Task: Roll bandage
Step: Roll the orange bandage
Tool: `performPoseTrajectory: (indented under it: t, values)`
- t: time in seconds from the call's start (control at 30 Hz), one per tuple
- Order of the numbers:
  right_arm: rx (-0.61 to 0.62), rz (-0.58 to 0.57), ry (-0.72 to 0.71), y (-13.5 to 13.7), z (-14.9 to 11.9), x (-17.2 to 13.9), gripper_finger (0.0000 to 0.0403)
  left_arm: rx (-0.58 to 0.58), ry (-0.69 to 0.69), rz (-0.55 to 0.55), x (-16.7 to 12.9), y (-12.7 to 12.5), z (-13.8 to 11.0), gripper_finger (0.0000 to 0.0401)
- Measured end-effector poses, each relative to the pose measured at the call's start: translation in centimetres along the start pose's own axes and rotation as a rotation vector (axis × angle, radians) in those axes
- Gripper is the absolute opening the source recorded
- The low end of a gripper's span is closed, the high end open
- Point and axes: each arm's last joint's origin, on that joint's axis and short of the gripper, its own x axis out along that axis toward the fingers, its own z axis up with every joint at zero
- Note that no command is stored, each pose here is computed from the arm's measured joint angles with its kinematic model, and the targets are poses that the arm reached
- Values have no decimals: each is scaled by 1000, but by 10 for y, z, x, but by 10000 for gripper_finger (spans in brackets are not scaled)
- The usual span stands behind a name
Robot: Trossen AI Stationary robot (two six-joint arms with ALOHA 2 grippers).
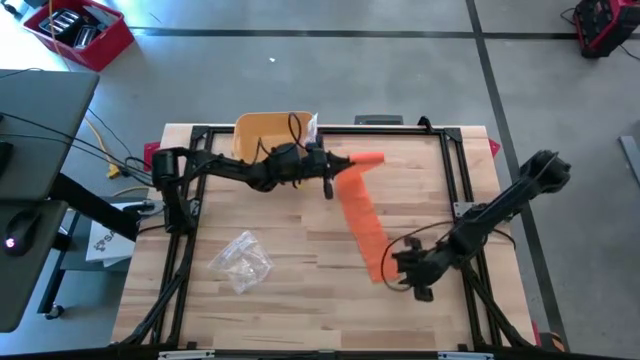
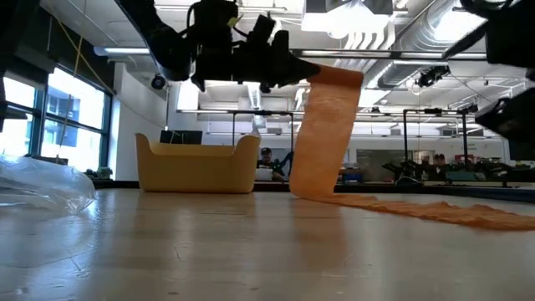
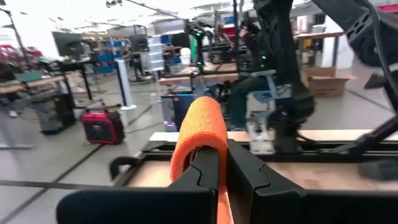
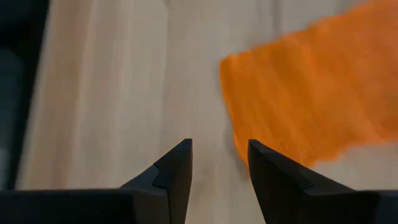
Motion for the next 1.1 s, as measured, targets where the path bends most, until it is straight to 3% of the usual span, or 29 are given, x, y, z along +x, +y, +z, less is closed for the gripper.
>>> performPoseTrajectory:
  t: [0.13,0.33,0.43,0.6,0.77,0.87,0.97,1.1]
  values:
    - [-109,-19,27,0,0,32,144,-18,-7,-24,1,-14,2,3]
    - [-70,-110,62,-12,-1,61,138,-22,-3,-39,1,-21,3,3]
    - [-36,-115,56,-13,0,63,110,-23,15,-40,1,-21,2,3]
    - [9,-85,50,-12,2,60,17,-25,23,-42,1,-22,1,3]
    - [104,-73,54,-8,12,58,9,-40,57,-62,1,-29,-2,3]
    - [72,-34,20,6,35,49,2,-15,82,-39,0,-35,-4,3]
    - [17,2,-105,30,79,13,0,12,110,-15,0,-38,-6,3]
    - [-99,-200,-153,50,116,-49,0,14,146,-19,-1,-40,-9,3]
